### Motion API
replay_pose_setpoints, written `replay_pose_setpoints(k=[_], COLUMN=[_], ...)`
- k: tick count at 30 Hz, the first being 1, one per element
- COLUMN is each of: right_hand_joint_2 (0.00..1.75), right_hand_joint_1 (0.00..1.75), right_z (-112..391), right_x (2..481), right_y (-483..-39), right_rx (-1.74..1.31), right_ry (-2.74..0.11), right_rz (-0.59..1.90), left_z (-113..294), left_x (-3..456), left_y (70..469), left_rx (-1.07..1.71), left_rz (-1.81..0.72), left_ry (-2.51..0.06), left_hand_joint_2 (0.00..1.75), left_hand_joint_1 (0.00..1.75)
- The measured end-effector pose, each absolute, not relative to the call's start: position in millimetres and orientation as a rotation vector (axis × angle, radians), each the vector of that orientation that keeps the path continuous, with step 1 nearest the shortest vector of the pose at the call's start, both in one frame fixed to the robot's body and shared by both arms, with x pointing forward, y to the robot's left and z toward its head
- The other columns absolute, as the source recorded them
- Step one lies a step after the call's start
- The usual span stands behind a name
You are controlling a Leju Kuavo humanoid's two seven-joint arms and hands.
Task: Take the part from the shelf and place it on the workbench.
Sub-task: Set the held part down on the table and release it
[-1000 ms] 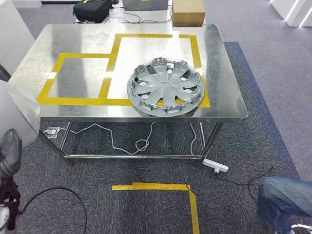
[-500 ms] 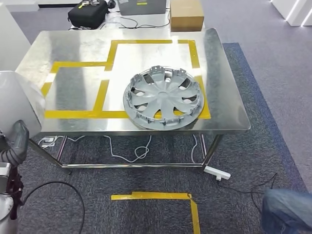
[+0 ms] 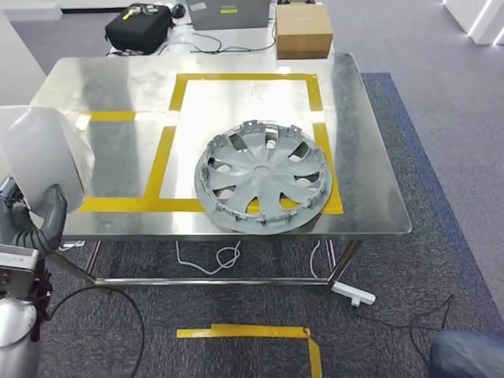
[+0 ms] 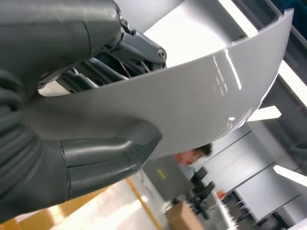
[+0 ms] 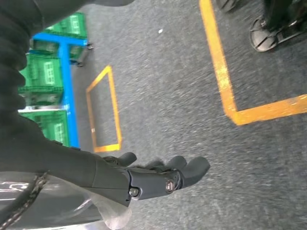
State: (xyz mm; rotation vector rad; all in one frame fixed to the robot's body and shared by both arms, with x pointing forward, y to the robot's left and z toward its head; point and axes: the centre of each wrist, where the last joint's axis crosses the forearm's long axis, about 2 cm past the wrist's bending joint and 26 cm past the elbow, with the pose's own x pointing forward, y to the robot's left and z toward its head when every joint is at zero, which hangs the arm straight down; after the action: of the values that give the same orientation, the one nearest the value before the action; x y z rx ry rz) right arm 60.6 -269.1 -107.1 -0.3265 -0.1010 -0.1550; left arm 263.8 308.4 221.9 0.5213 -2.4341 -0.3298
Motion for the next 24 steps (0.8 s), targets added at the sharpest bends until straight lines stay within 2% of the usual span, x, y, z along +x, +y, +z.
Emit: replay_pose_setpoints(k=[12,24], right_hand_joint_2=[1.75,1.75], right_hand_joint_1=[0.00,0.00], right_z=[-107.0,-106.7], right_x=[61.0,63.0], right_y=[-268.1,-267.1], right_rx=[-0.327,-0.320], right_ry=[-0.099,-0.104], right_rz=[-0.144,-0.128], left_z=[219.3,209.2], left_x=[280.1,314.7], left_y=[302.6,285.5], left_rx=[0.552,0.774], left_rz=[-0.360,-0.692], left_ry=[-2.343,-2.173], left_hand_joint_2=[1.75,1.75], left_hand_joint_1=[1.75,1.75])
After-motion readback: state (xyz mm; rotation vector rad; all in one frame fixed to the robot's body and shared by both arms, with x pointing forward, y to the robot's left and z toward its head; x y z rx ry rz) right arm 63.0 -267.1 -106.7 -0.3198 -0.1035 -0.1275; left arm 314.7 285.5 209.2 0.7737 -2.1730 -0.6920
